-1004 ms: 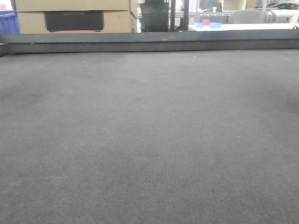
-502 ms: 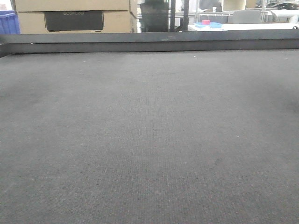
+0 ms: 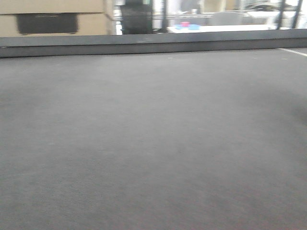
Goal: Place valve from conveyor to right shelf box
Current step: 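Drive the base away from the conveyor holding both valves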
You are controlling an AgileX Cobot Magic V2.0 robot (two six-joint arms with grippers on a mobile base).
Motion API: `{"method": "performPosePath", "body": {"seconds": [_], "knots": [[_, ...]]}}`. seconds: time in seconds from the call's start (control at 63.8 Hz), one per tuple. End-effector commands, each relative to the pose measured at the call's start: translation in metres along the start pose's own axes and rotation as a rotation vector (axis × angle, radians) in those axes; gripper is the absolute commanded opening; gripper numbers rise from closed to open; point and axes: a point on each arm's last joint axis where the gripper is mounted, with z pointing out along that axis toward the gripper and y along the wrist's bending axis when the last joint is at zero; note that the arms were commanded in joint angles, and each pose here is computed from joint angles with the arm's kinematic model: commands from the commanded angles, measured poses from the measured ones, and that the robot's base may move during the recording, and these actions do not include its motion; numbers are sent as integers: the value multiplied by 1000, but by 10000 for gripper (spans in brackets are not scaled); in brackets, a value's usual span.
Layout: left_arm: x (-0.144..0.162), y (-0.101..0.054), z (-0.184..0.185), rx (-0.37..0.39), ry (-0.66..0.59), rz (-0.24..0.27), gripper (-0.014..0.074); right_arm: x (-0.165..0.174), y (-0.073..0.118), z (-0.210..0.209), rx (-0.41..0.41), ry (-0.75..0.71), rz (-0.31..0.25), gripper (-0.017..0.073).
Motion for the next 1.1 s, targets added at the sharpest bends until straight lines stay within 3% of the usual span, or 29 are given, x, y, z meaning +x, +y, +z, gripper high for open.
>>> {"method": "performPosePath", "body": {"seconds": [0.0, 1.082], "knots": [[-6, -3, -9, 15, -67, -6, -111, -9, 0, -9, 10, -95, -8, -151], [-6, -2, -9, 14, -67, -5, -111, -9, 0, -9, 10, -95, -8, -151]]}}
